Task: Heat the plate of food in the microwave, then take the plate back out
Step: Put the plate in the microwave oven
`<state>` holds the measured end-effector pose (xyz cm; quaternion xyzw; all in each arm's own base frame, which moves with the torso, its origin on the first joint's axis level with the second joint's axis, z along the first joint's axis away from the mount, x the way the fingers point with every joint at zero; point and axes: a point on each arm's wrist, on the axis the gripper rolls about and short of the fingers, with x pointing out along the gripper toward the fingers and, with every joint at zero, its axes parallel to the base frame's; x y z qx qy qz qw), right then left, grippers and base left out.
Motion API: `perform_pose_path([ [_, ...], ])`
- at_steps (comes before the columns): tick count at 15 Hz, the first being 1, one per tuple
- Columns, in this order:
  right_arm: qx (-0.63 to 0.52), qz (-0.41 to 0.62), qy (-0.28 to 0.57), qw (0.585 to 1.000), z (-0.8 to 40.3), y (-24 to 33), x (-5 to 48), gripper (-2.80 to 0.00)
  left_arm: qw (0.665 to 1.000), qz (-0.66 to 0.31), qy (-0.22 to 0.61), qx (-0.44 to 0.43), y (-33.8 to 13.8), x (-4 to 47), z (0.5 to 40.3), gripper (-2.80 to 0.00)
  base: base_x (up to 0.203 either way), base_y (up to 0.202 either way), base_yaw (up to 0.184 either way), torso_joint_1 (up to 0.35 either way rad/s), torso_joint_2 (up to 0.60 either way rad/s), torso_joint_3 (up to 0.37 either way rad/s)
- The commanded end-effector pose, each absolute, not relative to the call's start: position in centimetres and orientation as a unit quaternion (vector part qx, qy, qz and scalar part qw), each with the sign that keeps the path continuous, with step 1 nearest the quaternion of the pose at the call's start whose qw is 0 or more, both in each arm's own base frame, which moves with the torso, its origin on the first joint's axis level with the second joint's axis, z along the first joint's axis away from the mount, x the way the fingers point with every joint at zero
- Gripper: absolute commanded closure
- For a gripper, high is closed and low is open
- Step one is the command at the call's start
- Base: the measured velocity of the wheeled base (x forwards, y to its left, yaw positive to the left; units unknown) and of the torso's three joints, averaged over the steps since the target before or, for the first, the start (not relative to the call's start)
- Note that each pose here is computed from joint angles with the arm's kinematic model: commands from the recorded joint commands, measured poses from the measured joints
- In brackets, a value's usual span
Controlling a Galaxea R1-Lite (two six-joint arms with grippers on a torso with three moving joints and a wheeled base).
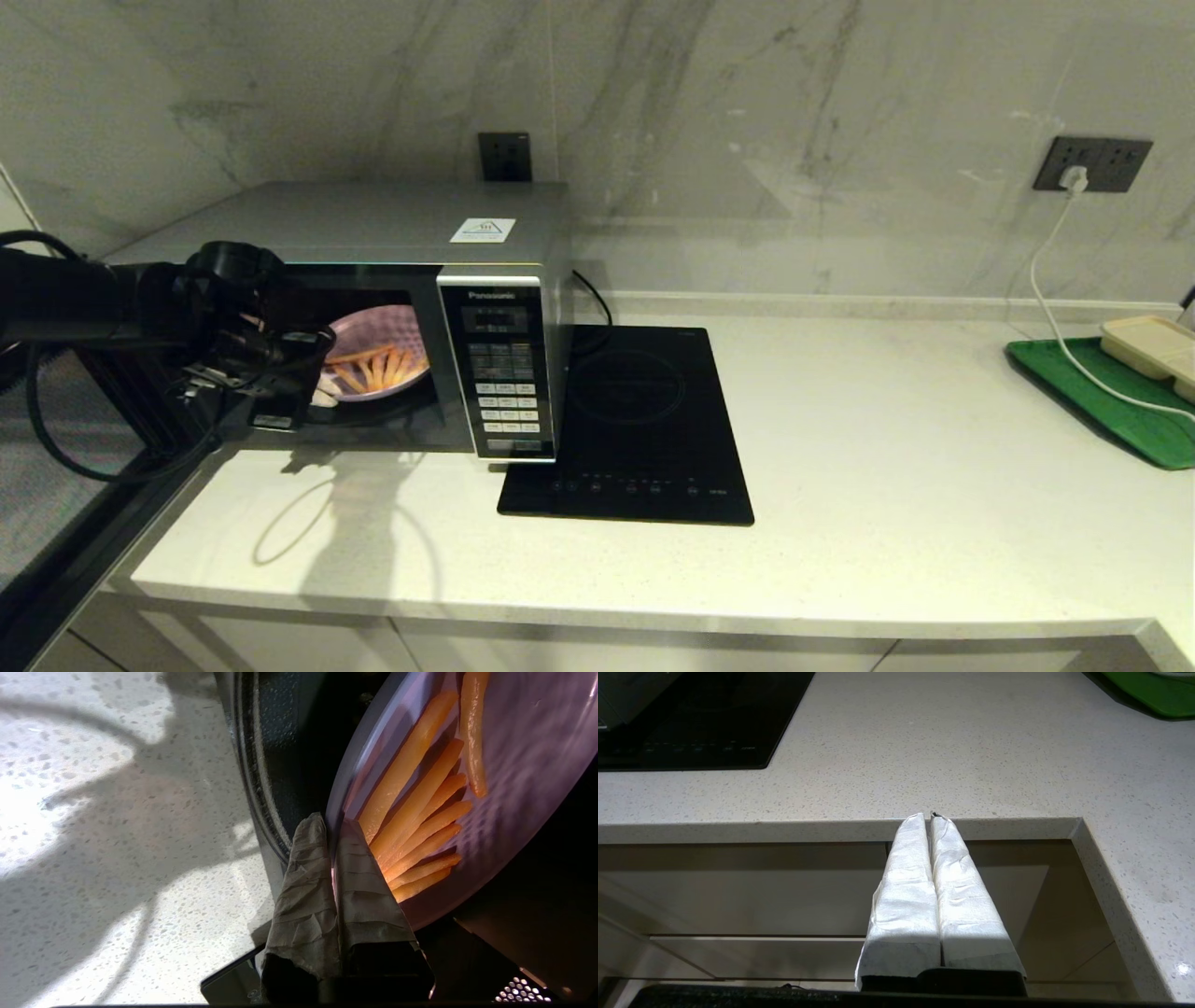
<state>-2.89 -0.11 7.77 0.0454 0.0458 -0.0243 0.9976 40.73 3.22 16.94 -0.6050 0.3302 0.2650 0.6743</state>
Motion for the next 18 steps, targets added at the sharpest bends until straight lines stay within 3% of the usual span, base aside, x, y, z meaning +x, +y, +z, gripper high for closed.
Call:
perform_pose_path([
  [1,0.046,-0.024,0.046,0.998,7.8,-0.1,-2.9,0.0,0.67,0.252,0.334,-0.614,3.6,40.9,16.8,0.0,0.0,0.0,0.0,0.0,0.0,0.0],
  [18,0.046,-0.024,0.046,0.998,7.8,-0.1,-2.9,0.0,0.653,0.281,0.336,-0.618,5.3,38.8,18.1,0.0,0.0,0.0,0.0,0.0,0.0,0.0],
])
